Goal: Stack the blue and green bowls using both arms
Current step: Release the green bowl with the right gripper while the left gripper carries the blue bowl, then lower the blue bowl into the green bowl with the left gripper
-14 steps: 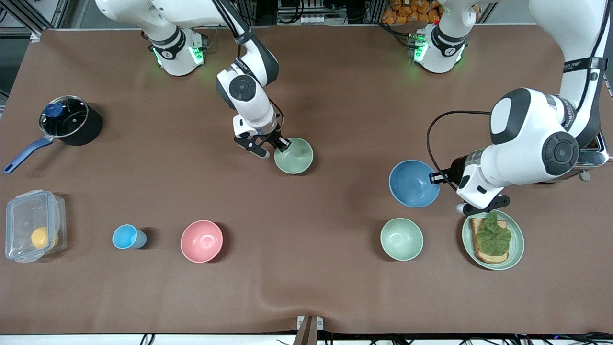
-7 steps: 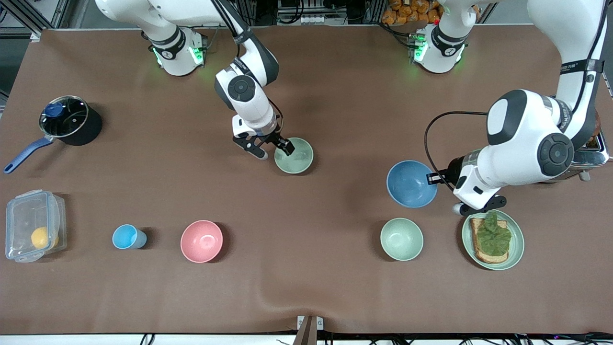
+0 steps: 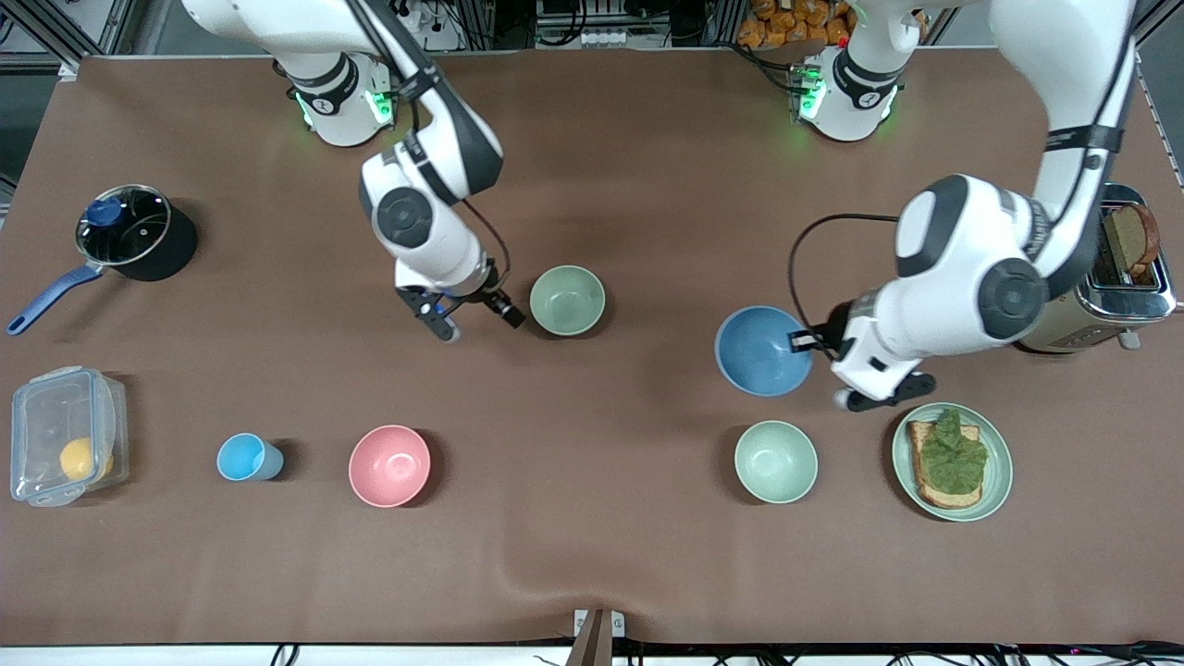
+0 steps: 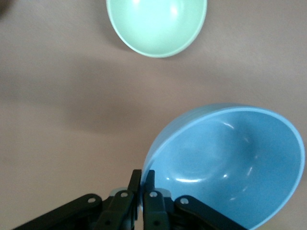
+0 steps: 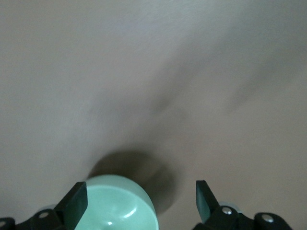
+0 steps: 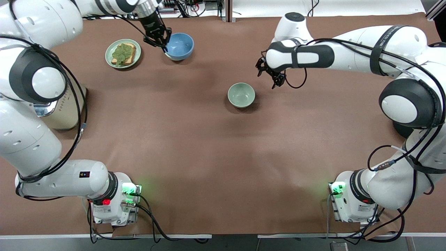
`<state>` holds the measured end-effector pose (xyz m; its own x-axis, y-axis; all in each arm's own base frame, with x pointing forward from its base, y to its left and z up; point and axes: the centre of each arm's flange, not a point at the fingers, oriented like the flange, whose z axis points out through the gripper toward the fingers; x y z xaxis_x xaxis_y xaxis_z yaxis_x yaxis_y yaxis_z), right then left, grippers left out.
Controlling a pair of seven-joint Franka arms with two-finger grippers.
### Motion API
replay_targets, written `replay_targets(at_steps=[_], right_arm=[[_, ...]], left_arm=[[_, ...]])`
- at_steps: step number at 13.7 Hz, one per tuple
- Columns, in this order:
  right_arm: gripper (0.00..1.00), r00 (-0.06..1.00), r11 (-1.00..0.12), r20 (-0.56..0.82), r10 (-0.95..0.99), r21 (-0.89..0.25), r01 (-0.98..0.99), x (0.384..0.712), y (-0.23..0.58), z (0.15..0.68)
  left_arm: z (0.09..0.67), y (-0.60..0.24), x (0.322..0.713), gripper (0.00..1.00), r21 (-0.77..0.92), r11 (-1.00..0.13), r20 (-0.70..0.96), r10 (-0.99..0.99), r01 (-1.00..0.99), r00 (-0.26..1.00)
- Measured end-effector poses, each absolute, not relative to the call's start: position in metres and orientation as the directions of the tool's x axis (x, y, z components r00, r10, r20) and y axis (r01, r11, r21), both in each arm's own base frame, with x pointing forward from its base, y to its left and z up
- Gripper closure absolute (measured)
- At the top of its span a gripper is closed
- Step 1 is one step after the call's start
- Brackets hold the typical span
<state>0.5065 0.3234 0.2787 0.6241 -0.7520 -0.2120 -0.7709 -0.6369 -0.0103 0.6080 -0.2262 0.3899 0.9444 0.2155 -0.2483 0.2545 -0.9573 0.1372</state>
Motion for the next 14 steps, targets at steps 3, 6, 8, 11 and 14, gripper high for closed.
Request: replay_targets(at_steps=[3, 6, 8, 11, 14], right_arm=[[0.00, 0.501, -0.530, -0.303, -0.811, 0.016, -0.848, 0.516, 0.302, 0.260], [0.00, 0.427, -0.474, -0.354, -0.832, 0.054, -0.879, 0.521, 0.286, 0.231], [0.00, 0.369, -0.431, -0.407, -0.836, 0.070, -0.900, 0.521, 0.280, 0.210], [0.00, 0.309, -0.385, -0.468, -0.828, 0.073, -0.920, 0.517, 0.280, 0.181], [0.00, 0.267, -0.351, -0.500, -0.824, 0.080, -0.933, 0.513, 0.285, 0.170]], left_arm=[[0.381, -0.290, 0.584, 0.95, 0.115, -0.952, -0.257, 0.246, 0.282, 0.935], [0.352, -0.359, 0.558, 0.95, 0.110, -0.939, -0.261, 0.290, 0.327, 0.921], [0.330, -0.394, 0.545, 0.95, 0.122, -0.924, -0.258, 0.324, 0.363, 0.910], [0.310, -0.438, 0.522, 0.95, 0.141, -0.908, -0.253, 0.351, 0.393, 0.902], [0.295, -0.465, 0.501, 0.95, 0.133, -0.910, -0.263, 0.349, 0.392, 0.899]])
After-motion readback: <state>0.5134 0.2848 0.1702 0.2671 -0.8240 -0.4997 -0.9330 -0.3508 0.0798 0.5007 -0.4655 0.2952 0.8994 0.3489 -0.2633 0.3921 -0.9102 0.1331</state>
